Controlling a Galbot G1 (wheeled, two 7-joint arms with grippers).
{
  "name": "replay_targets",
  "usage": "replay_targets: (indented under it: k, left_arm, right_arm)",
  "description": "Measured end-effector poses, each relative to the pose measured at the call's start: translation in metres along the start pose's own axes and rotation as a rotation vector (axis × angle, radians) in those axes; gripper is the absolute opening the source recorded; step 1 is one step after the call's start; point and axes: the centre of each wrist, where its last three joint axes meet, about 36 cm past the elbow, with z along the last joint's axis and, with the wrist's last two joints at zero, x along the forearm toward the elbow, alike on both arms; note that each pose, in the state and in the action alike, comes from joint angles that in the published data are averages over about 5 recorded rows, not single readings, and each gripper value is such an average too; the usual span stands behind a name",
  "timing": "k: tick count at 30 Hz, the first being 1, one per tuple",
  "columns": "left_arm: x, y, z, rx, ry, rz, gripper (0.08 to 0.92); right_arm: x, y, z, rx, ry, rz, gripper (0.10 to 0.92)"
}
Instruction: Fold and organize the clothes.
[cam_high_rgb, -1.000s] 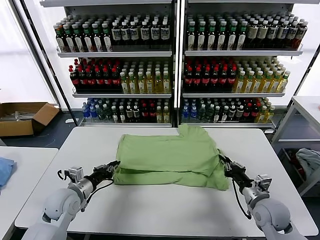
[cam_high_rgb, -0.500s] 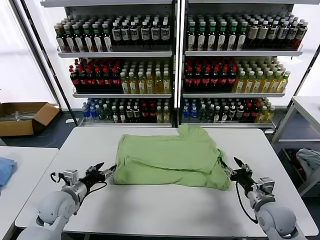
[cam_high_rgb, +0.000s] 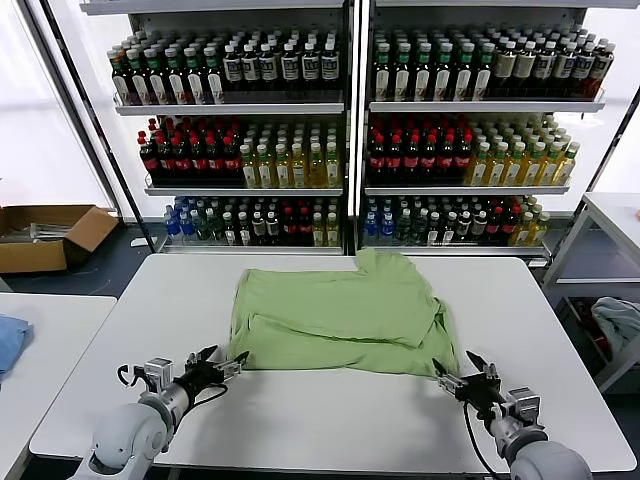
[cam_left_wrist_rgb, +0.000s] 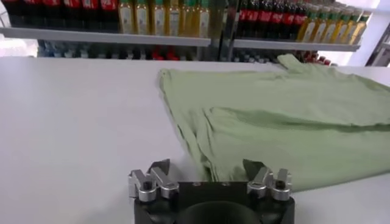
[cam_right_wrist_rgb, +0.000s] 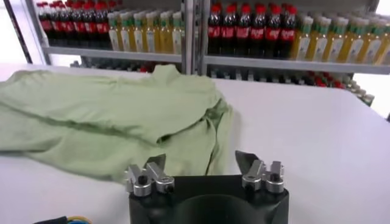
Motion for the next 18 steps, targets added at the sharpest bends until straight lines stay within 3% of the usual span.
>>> replay_targets:
  k: [12,18]
  left_arm:
    - [0.0024,-0.0041,0.0076,0.006,0.01,0.014,0.333]
    - [0.0056,-0.004,0.0082,0.006,0.01,0.013,0.162]
  right_arm:
    - [0.0017,0.0041,0.0062,-0.036,0.032,-0.002,0.238]
    - [0.0076,0.0046,0.0058,-0.045,0.035,-0.008,0.11]
